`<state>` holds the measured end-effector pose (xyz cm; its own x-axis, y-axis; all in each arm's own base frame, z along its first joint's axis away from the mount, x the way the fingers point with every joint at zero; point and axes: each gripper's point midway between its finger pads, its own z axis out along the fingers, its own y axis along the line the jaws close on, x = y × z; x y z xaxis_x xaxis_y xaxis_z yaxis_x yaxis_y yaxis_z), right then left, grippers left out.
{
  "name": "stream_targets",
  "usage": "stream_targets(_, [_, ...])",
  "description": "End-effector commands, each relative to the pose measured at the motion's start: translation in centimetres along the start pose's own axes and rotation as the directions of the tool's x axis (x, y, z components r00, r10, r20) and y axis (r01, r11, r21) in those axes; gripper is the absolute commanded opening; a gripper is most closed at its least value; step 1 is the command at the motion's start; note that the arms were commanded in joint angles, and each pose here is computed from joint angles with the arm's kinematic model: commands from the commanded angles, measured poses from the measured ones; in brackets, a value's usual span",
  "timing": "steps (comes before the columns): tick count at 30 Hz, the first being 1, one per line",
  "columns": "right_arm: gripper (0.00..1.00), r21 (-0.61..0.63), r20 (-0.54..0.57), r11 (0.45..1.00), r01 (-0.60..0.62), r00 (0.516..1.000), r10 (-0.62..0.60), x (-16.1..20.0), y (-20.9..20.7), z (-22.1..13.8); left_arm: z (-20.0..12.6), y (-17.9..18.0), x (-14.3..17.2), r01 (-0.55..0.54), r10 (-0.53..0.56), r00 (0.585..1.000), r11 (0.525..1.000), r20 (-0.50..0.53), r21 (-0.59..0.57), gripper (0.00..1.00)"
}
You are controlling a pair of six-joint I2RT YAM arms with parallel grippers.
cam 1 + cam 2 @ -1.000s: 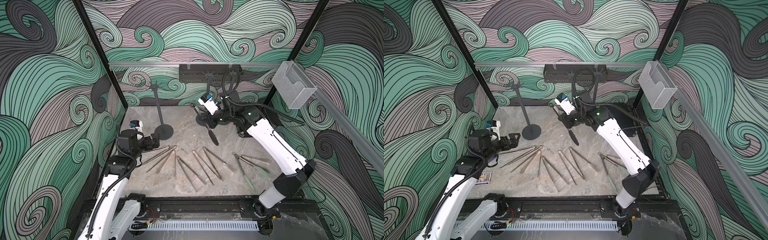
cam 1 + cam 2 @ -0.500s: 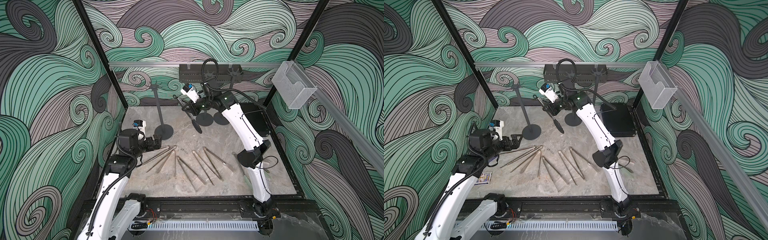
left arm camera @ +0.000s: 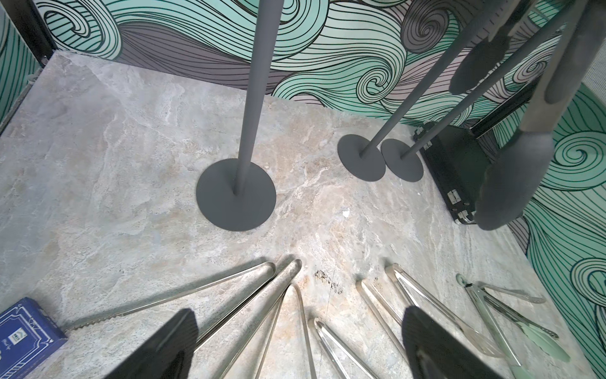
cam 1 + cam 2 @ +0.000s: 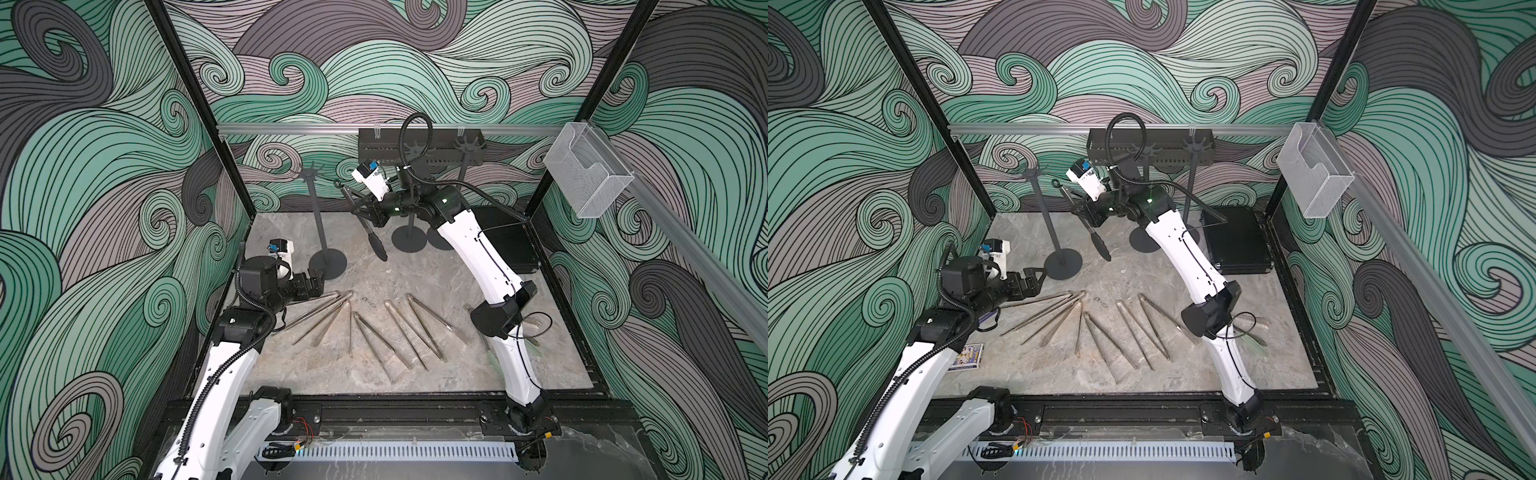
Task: Hang food tongs on kitchen utensil racks
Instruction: Pick up the food tongs from the center of the board.
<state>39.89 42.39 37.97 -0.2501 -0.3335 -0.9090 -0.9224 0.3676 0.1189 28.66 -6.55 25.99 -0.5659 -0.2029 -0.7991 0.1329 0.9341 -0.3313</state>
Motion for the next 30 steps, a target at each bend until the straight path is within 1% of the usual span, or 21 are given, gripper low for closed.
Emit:
stream_targets(1, [0.0,-0.037,0.063,0.999,0.017,0.998,-0.014,-1.7,0.9,-0.1,-0.2,-2.6,-1.4,-0.036,0.032,0.999,0.99,0.035,0.133,0.91])
stream_targets(2, [0.0,-0.053,0.057,0.998,0.021,0.998,-0.018,-1.5,1.3,-0.2,-0.6,-4.1,-2.0,-0.056,0.047,0.998,0.976,0.047,0.208,0.9])
stream_targets(4, [0.0,-0.098,0.047,0.995,0.032,0.999,-0.028,-1.2,2.3,-0.4,-1.9,-7.2,-3.0,-0.097,0.074,0.994,0.927,0.078,0.363,0.84])
stream_targets(5, [0.0,-0.124,0.044,0.992,0.034,0.999,-0.029,-1.0,2.9,-0.6,-2.7,-8.5,-3.7,-0.119,0.083,0.991,0.898,0.104,0.424,0.82])
stream_targets(6, [0.0,-0.145,0.044,0.989,0.038,0.999,-0.032,-1.0,3.3,-0.9,-3.3,-9.3,-4.1,-0.14,0.091,0.988,0.878,0.127,0.458,0.81])
stream_targets(8, [0.0,-0.194,0.047,0.98,0.047,0.998,-0.039,-1.0,4.5,-1.8,-4.3,-10.0,-4.7,-0.181,0.114,0.979,0.858,0.167,0.481,0.77])
stream_targets(10, [0.0,-0.242,0.051,0.969,0.049,0.998,-0.037,-1.0,5.5,-2.9,-5.2,-10.3,-4.8,-0.22,0.142,0.971,0.85,0.195,0.479,0.73])
stream_targets(11, [0.0,-0.263,0.054,0.963,0.049,0.998,-0.036,-1.1,6.0,-3.7,-5.7,-10.4,-4.8,-0.239,0.155,0.966,0.846,0.209,0.477,0.72])
stream_targets(13, [0.0,-0.318,0.066,0.947,0.048,0.997,-0.028,-1.2,7.1,-5.5,-6.8,-11.0,-4.7,-0.287,0.187,0.952,0.822,0.243,0.491,0.71])
stream_targets(17, [0.0,-0.463,0.115,0.886,0.022,0.993,0.036,-2.7,9.2,-10.2,-9.2,-12.7,-4.5,-0.38,0.244,0.92,0.745,0.306,0.548,0.71])
stream_targets(19, [0.0,-0.527,0.145,0.85,0.009,0.986,0.079,-3.7,10.0,-12.6,-10.3,-13.7,-4.6,-0.422,0.263,0.903,0.698,0.341,0.579,0.71])
stream_targets(22, [0.0,-0.6,0.216,0.8,0.017,0.966,0.142,-5.7,11.2,-15.8,-11.7,-14.9,-5.6,-0.468,0.269,0.879,0.643,0.393,0.606,0.78])
stream_targets(24, [0.0,-0.645,0.25,0.764,0.032,0.953,0.171,-6.7,12.6,-18.0,-12.6,-15.8,-6.6,-0.499,0.271,0.862,0.607,0.428,0.619,0.79])
stream_targets(26, [0.0,-0.673,0.244,0.74,0.017,0.949,0.199,-7.2,13.8,-19.2,-13.5,-16.7,-7.9,-0.524,0.269,0.847,0.57,0.459,0.633,0.79])
stream_targets(30, [0.0,-0.693,0.218,0.721,-0.005,0.952,0.216,-7.5,15.9,-20.0,-15.2,-18.8,-10.3,-0.55,0.254,0.833,0.477,0.492,0.685,0.79])
